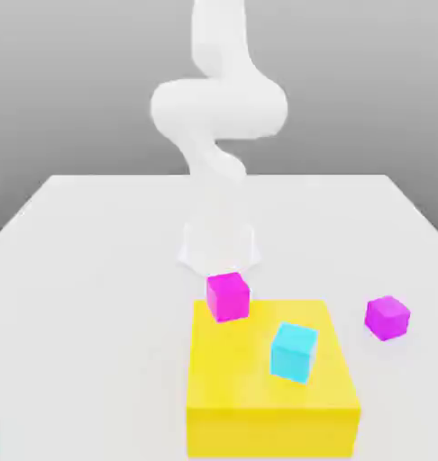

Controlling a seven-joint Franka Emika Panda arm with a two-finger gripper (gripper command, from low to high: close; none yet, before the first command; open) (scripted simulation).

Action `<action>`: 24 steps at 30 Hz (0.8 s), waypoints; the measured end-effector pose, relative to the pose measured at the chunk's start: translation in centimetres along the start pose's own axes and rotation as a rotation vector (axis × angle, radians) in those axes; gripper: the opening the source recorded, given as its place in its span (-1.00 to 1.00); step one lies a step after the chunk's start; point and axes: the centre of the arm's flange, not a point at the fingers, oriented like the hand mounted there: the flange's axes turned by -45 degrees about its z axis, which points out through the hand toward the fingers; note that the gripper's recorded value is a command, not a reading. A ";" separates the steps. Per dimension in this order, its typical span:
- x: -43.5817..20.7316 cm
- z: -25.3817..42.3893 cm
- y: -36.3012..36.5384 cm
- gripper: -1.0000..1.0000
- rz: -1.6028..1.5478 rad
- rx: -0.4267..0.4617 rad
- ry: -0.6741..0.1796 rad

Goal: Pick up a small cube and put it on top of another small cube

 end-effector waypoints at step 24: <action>-9.9 35.8 23.7 0.00 0.965 -0.419 -0.448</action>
